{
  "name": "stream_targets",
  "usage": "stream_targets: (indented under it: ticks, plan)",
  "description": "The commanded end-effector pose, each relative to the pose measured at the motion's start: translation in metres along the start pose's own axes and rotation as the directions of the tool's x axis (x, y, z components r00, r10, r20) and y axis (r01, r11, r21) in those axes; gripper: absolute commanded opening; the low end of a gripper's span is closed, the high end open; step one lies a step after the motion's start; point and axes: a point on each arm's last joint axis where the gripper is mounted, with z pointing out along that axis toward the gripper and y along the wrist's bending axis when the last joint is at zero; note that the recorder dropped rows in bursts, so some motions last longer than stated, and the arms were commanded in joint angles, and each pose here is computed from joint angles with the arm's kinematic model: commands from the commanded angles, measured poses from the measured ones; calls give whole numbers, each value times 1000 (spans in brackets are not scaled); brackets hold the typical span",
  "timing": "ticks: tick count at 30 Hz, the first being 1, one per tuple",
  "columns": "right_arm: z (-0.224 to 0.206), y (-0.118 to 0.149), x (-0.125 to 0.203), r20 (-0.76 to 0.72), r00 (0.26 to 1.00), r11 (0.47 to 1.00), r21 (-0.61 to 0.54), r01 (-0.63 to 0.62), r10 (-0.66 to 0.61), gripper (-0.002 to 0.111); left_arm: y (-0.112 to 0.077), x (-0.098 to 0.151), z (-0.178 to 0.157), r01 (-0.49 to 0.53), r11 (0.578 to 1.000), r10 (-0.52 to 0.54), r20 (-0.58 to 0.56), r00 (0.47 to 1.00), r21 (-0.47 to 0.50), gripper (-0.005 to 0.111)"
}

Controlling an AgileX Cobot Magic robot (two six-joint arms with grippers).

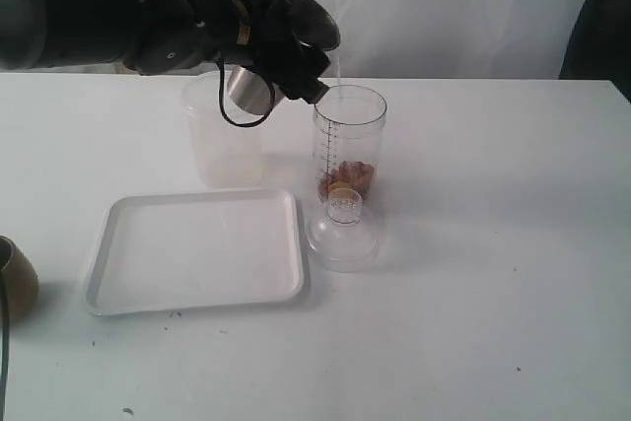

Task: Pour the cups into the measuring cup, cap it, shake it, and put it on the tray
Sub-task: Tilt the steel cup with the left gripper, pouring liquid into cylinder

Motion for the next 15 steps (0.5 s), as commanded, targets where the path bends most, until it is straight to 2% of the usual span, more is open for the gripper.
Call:
stream_targets:
  ticks: [1, 13, 15]
  plan:
    - [0, 0, 1, 9, 1000, 1000, -5, 0, 0, 0, 6, -18, -13, -33, 999, 34, 93, 995, -16, 0]
    - [0, 0, 1, 9, 1000, 1000, -5, -14, 14, 0, 6, -21, -13, -81, 997, 83, 118, 990, -20, 0]
    - [0, 0, 1, 9, 1000, 1000, -5, -14, 14, 0, 6, -21, -13, -117, 993, 119, 122, 985, -26, 0]
